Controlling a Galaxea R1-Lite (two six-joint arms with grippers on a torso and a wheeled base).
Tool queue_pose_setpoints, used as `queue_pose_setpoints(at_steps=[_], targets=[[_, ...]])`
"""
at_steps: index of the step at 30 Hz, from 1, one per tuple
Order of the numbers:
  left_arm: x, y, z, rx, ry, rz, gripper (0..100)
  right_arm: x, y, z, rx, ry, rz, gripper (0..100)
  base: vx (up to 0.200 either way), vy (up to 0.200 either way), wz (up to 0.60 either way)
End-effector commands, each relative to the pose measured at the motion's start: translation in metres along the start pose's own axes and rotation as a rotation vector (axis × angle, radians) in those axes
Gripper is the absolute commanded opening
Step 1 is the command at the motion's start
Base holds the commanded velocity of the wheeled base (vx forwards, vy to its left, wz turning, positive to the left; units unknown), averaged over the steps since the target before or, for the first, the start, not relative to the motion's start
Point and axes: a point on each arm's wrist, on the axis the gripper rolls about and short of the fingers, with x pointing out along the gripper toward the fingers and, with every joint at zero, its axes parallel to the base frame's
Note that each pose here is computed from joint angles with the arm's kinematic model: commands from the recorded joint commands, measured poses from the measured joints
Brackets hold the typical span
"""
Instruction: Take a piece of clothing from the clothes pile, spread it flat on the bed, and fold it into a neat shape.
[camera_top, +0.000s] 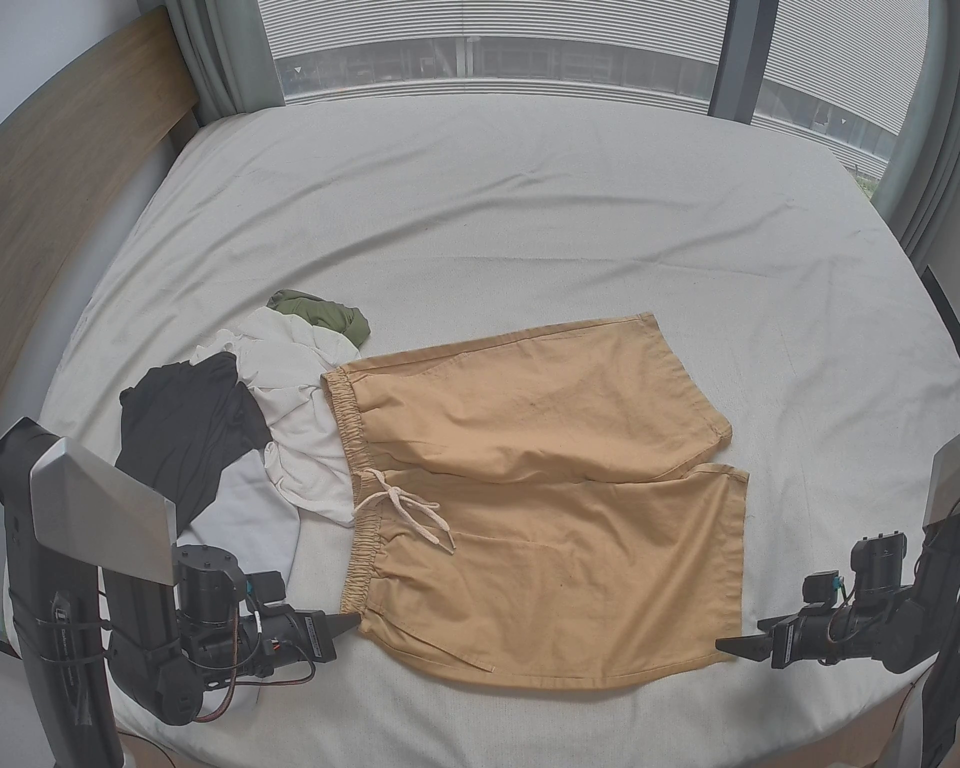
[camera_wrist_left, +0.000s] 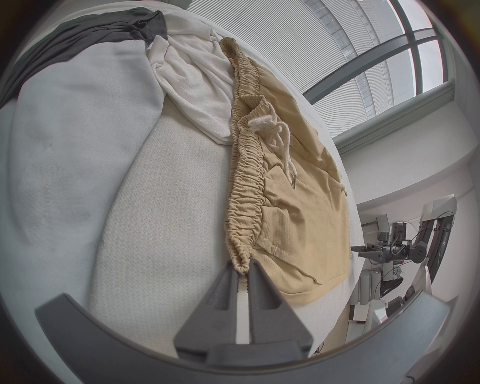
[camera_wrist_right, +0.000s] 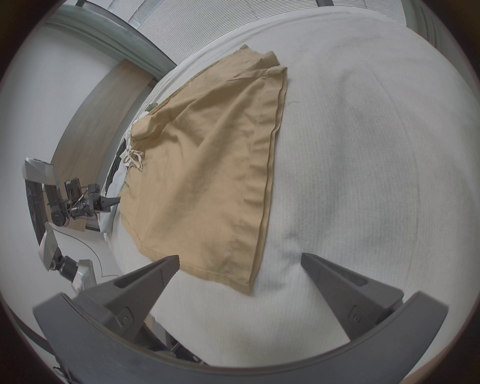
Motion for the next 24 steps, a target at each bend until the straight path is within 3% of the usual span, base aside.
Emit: queue_pose_setpoints(at_steps=[1, 8, 24], targets=[[0.0, 0.0, -0.001, 0.0, 0.002, 0.0, 0, -0.002, 0.003, -0.008, 0.003, 0.048, 0.01, 100, 0.0, 0.0, 0.0], [0.001, -0.001, -0.001, 0.002, 0.005, -0.003, 0, 0.001, 0.007, -0.007, -0.004, 0.049, 0.103, 100, 0.0, 0.0, 0.0], [0.001, -0.001, -0.001, 0.003, 0.006, -0.004, 0, 0.011, 0.001, -0.006, 0.043, 0.058, 0.11, 100, 0.0, 0.0, 0.0]])
